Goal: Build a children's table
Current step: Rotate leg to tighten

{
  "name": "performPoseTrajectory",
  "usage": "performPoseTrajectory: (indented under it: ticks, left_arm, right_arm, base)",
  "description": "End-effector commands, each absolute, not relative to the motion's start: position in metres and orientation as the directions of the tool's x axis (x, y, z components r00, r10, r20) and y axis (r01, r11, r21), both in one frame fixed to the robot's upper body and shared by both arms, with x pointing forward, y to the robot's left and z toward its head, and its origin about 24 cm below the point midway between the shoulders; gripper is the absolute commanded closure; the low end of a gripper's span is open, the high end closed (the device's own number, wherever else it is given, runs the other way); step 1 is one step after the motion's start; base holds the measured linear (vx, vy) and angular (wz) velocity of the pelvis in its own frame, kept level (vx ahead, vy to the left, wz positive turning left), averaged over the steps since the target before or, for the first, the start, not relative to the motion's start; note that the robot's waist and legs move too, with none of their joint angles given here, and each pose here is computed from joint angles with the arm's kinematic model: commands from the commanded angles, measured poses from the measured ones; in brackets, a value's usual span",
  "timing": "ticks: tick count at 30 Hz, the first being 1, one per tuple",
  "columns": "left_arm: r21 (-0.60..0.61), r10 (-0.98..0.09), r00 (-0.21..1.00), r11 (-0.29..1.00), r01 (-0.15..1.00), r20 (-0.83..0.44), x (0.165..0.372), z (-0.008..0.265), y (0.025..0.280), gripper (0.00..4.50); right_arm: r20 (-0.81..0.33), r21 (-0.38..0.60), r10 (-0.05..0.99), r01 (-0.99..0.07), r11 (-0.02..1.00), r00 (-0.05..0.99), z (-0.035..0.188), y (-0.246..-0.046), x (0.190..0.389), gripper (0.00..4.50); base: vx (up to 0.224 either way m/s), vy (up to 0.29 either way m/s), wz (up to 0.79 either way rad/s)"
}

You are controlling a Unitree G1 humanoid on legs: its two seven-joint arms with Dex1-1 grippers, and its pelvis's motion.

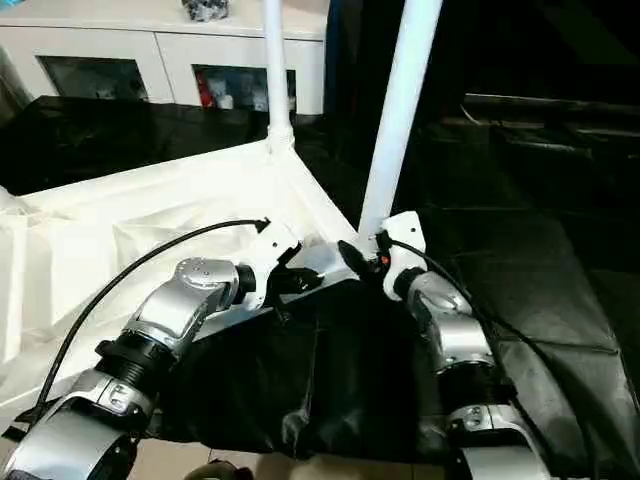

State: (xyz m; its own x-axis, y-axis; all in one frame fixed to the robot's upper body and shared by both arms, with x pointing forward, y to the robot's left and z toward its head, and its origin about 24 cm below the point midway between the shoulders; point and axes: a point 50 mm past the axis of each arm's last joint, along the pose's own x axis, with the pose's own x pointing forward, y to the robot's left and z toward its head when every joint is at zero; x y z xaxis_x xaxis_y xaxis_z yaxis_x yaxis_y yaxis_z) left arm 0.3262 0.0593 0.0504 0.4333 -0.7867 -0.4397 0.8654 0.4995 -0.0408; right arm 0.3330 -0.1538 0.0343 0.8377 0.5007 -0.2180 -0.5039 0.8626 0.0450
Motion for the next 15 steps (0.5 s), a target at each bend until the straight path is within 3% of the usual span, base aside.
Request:
performPoseTrajectory:
  ticks: [1, 3, 6, 15]
  left_arm:
    - [-0.023, -0.823, 0.460, 0.495, 0.869, -0.334, 0.327, 0.065, 0.051, 4.50]
    - [-0.028, -0.829, 0.453, 0.488, 0.872, -0.330, 0.325, 0.064, 0.055, 4.50]
    - [-0.035, -0.833, 0.449, 0.484, 0.874, -0.323, 0.321, 0.061, 0.065, 4.50]
    - [-0.026, -0.875, 0.325, 0.357, 0.934, -0.360, 0.302, 0.052, 0.075, 4.50]
  right_arm:
    - [-0.233, 0.080, 0.608, -0.608, 0.790, 0.759, 0.024, -0.130, 0.322, 0.63]
    - [-0.226, 0.072, 0.635, -0.638, 0.767, 0.738, 0.024, -0.132, 0.317, 0.59]
    - [-0.209, 0.063, 0.693, -0.698, 0.713, 0.690, 0.023, -0.140, 0.305, 0.17]
    - [-0.245, 0.020, 0.774, -0.795, 0.606, 0.584, 0.017, -0.151, 0.285, 0.06]
  base:
    - [0.000, 0.000, 0.00]
    - [0.000, 0.000, 0.00]
    - [0.000, 0.000, 0.00]
    - [0.000, 0.000, 0.00]
